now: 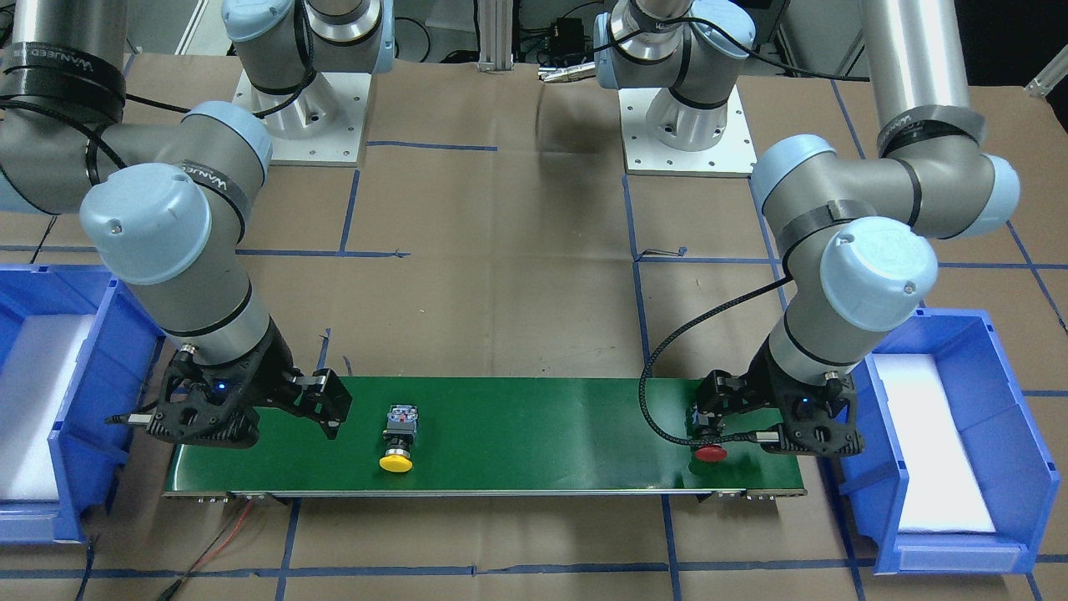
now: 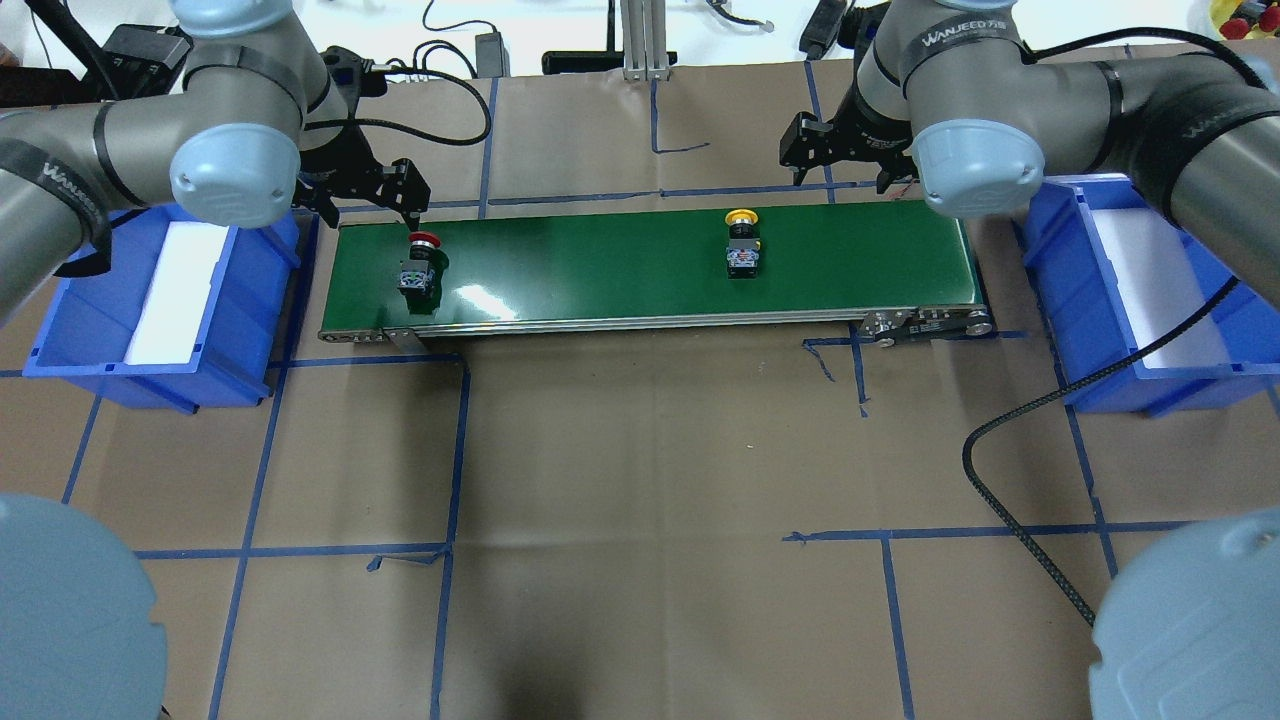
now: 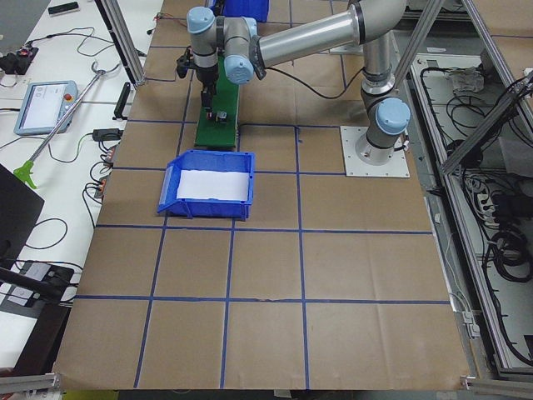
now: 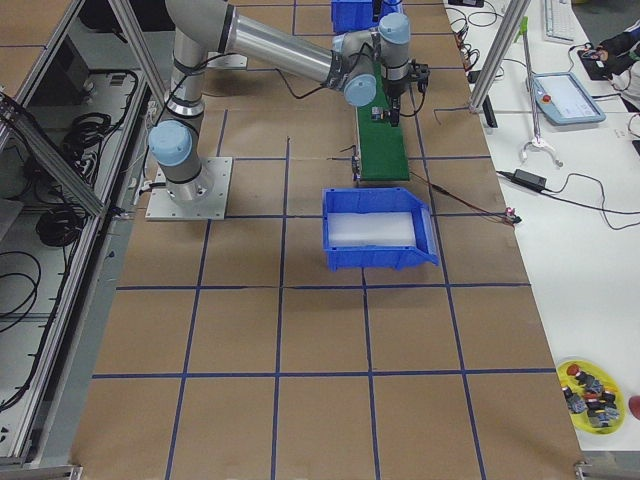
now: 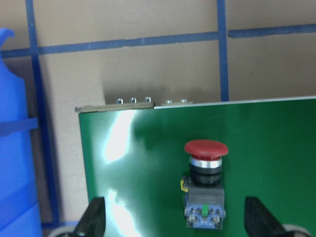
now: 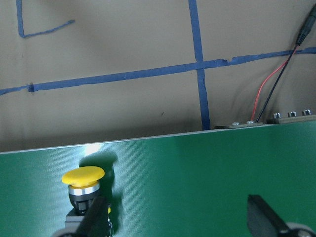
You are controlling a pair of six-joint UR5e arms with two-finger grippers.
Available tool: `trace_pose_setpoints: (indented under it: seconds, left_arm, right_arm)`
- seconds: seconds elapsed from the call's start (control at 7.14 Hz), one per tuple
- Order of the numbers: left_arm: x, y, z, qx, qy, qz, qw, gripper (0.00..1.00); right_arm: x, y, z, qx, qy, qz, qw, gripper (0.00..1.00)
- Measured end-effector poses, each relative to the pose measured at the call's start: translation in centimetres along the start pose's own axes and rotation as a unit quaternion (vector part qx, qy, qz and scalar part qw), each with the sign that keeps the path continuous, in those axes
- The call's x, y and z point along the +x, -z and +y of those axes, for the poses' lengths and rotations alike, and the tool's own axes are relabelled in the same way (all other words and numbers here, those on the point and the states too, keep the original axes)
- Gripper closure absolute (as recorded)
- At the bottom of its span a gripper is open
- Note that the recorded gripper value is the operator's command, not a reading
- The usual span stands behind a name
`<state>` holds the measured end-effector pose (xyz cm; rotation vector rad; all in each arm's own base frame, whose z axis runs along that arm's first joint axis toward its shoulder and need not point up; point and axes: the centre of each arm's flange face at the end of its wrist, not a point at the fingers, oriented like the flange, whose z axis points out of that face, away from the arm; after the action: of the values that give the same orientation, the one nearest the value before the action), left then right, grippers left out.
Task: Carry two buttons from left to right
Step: 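Release the red button with the left gripper while the right gripper grasps the yellow button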
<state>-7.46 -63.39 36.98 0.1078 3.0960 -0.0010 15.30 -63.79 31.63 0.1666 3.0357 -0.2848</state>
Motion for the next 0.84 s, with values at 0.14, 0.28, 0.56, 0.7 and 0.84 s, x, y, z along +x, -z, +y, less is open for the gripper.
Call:
trace_pose_setpoints:
  seconds: [0.14,0.28,0.56,0.7,0.84]
  left_arm:
    - [0.3,2.8,1.0,-0.014,0.005,0.002,0.9999,0.0]
    - [0.7,4.9,2.4,-0.019,0.015,0.004,0.9997,0.0]
    - [1.4,7.7,6.0,-0.021,0.022,0.007,0.9995,0.0]
    - [1.7,8.5,7.9,-0.021,0.024,0.009,0.9995,0.0]
    - [1.9,9.0,9.4,-0.019,0.027,0.011,0.9994,0.0]
  right_arm:
    - [0.0,-0.8,-0.2,-0.004,-0.001,0.0,1.0,0.0]
    - [-0.1,-1.4,-0.2,-0.009,-0.001,0.0,1.0,0.0]
    - [-0.6,-2.0,0.2,-0.016,0.003,0.0,0.9999,0.0]
    - [-0.8,-2.1,0.3,-0.017,0.004,-0.001,0.9998,0.0]
    - [-0.9,-2.3,0.4,-0.019,0.005,0.0,0.9998,0.0]
